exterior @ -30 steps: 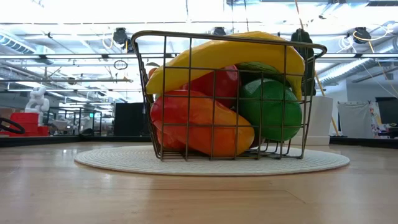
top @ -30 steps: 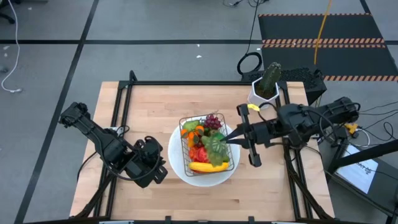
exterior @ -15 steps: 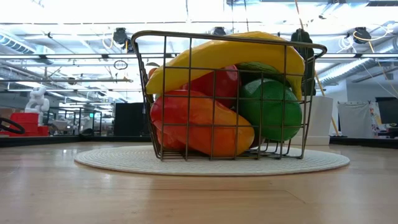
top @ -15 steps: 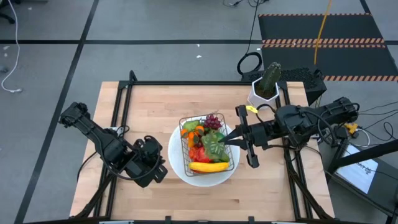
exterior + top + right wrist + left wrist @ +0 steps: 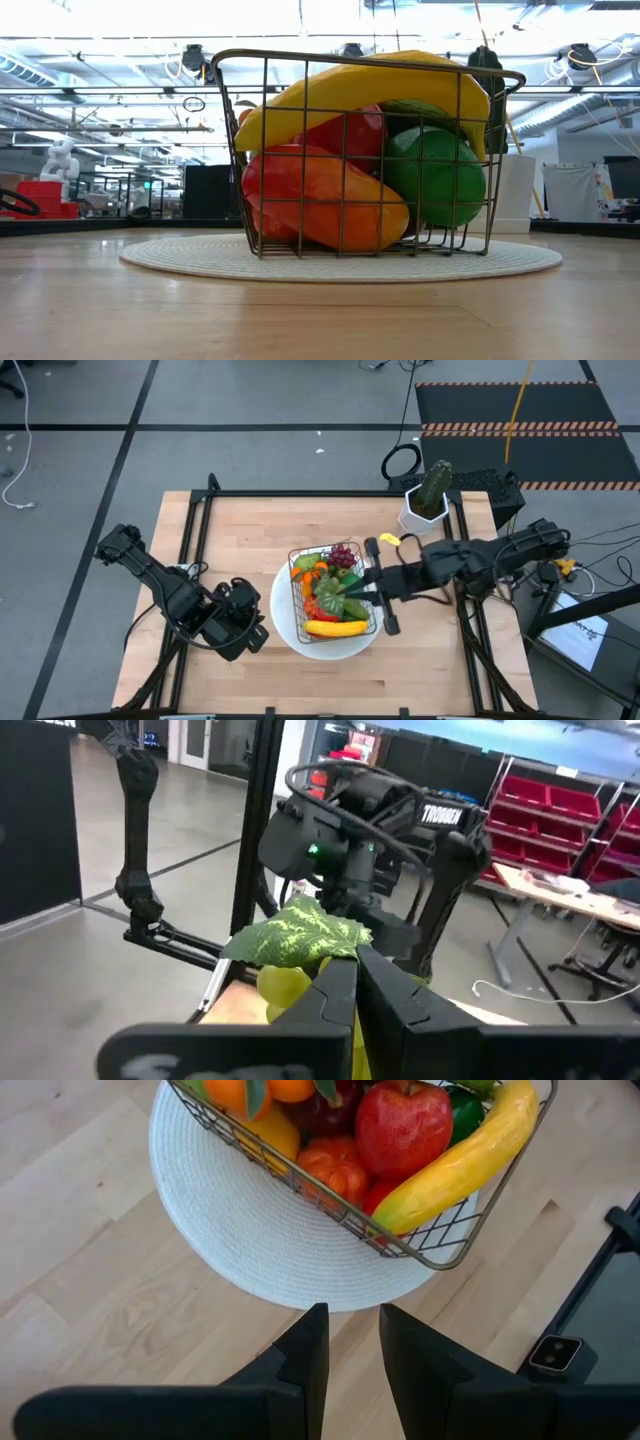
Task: Build produce basket
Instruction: Put the green grapes into the black wire basket
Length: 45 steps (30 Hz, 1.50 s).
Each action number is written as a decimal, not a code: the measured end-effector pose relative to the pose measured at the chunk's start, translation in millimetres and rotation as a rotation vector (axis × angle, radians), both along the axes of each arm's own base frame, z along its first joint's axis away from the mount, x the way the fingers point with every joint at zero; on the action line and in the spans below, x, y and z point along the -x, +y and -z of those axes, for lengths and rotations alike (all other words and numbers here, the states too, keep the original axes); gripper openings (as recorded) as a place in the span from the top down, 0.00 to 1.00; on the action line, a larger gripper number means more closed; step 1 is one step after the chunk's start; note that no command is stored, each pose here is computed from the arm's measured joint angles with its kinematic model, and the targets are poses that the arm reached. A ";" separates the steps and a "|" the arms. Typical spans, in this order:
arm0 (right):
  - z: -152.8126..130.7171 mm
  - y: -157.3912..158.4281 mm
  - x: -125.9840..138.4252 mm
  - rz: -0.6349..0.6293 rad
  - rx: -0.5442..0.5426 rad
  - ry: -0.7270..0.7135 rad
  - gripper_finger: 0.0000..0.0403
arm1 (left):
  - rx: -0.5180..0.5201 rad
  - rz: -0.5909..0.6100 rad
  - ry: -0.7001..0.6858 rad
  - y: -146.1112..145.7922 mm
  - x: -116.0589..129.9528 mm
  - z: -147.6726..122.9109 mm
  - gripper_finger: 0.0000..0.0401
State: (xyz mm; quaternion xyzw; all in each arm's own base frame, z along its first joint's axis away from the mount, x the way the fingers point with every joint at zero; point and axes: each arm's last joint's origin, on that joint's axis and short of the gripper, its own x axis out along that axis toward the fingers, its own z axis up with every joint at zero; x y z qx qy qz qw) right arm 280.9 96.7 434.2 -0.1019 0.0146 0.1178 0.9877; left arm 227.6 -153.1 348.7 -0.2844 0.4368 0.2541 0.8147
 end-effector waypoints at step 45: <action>136.0 -12.7 -85.9 0.195 -0.307 0.415 1.00 | 0.046 -0.043 0.013 -21.5 22.9 1.6 0.77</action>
